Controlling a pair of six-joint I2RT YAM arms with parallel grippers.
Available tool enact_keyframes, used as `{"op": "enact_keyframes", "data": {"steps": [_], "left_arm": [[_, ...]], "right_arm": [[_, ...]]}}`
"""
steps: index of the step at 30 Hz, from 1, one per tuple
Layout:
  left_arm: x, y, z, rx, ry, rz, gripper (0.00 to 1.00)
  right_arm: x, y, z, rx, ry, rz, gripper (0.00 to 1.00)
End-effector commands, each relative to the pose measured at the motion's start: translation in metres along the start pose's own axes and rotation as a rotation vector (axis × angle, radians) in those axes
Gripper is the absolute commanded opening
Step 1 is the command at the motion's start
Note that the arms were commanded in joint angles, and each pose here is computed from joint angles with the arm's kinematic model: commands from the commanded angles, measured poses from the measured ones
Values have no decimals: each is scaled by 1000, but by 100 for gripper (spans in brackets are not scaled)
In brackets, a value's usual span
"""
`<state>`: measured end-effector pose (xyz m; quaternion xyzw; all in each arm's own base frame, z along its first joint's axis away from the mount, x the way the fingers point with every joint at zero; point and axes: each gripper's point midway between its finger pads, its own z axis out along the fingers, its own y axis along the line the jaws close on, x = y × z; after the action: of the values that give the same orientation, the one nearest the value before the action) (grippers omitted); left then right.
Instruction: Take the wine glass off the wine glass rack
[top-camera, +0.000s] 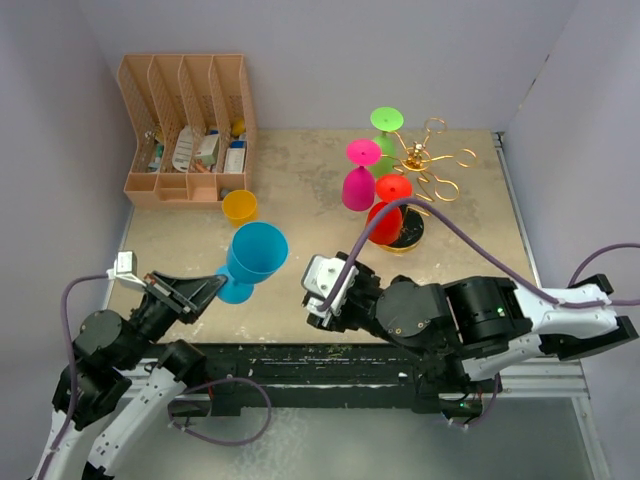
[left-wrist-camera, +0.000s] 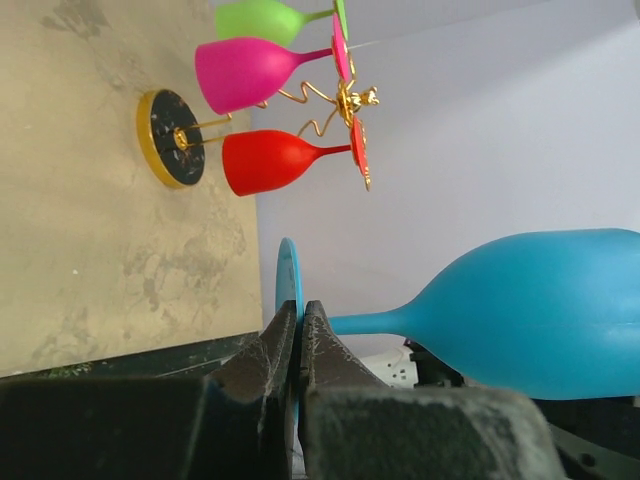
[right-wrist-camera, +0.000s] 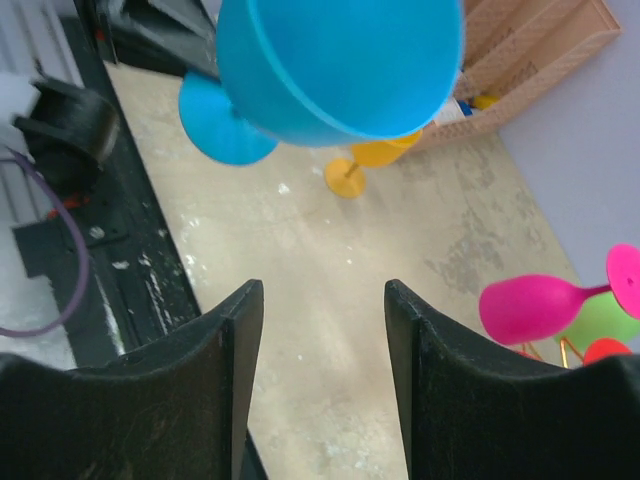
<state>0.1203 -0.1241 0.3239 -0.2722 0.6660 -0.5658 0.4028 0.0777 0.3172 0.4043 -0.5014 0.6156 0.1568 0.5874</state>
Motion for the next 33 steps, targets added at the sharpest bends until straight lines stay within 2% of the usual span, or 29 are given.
{"op": "enact_keyframes", "data": {"steps": [1,4,9,15,18,33], "left_arm": [[-7,20,-12,-30,-58,52,0],[-10,27,-21,-34,-76,74,0],[-11,32,-28,-66,-76,125,0],[-15,29,-35,-70,-92,144,0],[-16,27,-37,-63,-95,148,0],[-15,17,-34,-19,-91,140,0]], "right_arm": [[-39,-7,-21,-65,-77,179,57],[-51,-3,-14,-98,-38,225,62],[-42,-11,30,-79,103,253,63],[-56,-53,54,-138,51,393,63],[-56,-50,60,-219,51,427,63],[-41,-36,72,-324,97,463,63]]}}
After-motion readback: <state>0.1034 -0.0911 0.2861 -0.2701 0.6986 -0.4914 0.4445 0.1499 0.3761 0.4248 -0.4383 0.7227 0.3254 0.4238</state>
